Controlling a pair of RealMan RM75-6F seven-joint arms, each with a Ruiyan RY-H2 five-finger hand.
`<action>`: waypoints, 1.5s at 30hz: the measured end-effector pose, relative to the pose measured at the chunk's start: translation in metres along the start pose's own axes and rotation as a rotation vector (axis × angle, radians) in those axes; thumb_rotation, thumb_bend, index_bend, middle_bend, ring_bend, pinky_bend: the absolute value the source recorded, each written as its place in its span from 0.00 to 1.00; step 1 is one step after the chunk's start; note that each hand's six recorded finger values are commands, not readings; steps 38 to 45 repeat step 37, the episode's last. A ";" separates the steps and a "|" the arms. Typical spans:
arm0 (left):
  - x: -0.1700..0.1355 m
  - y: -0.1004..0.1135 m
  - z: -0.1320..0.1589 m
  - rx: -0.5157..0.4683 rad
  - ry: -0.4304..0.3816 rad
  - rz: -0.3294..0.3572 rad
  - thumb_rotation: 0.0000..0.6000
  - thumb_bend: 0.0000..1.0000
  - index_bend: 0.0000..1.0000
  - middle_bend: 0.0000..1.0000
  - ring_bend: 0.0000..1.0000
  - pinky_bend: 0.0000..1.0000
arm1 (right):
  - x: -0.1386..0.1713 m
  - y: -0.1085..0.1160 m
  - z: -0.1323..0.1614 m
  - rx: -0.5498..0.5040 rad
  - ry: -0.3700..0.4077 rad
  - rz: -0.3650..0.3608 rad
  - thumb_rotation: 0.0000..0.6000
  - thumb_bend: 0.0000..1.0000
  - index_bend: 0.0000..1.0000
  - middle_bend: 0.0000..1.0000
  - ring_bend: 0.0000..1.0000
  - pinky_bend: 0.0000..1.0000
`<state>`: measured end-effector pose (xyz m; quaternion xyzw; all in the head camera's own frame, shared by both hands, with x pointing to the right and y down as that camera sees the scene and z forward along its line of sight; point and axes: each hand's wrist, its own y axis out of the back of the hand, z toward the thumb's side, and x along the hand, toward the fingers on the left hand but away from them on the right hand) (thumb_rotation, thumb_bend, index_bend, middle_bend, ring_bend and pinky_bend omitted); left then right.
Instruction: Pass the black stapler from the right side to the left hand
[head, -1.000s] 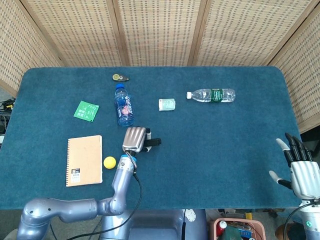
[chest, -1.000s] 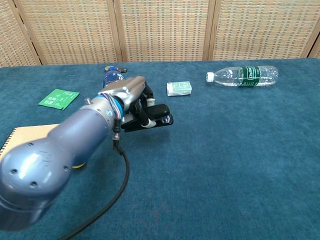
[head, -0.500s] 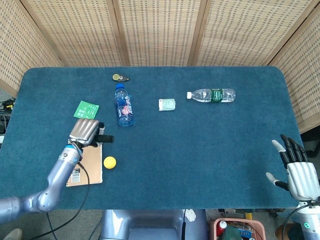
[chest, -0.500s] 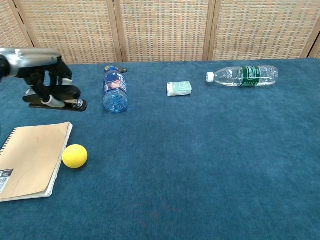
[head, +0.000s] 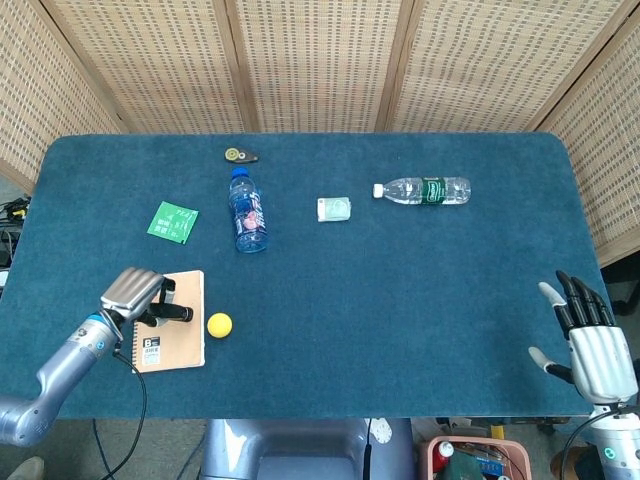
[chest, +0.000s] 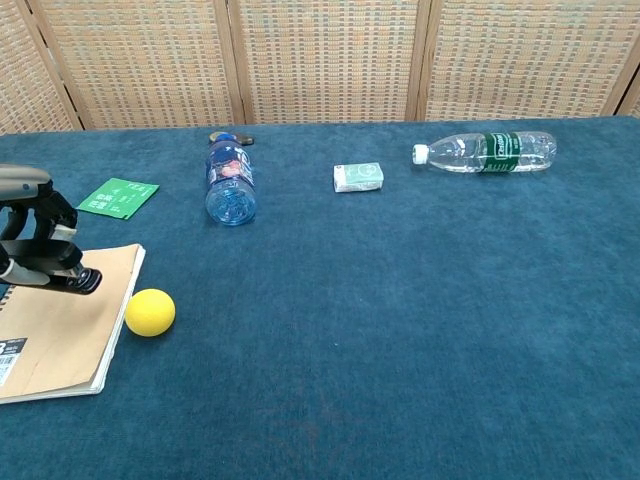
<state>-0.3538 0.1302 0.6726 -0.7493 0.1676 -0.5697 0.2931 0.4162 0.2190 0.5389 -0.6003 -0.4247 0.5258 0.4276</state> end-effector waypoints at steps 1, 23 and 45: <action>0.000 -0.004 -0.002 -0.005 -0.007 -0.005 1.00 0.50 0.71 0.56 0.46 0.54 | 0.000 0.000 0.001 0.002 0.001 0.001 1.00 0.00 0.02 0.00 0.00 0.11; 0.005 -0.042 -0.016 -0.090 -0.106 0.014 1.00 0.00 0.00 0.00 0.00 0.00 | 0.002 0.003 0.000 -0.008 -0.005 -0.009 1.00 0.00 0.02 0.00 0.00 0.11; -0.071 0.036 -0.015 -0.208 -0.146 0.338 1.00 0.00 0.00 0.00 0.00 0.00 | 0.008 0.015 0.002 -0.034 0.010 -0.041 1.00 0.00 0.02 0.00 0.00 0.11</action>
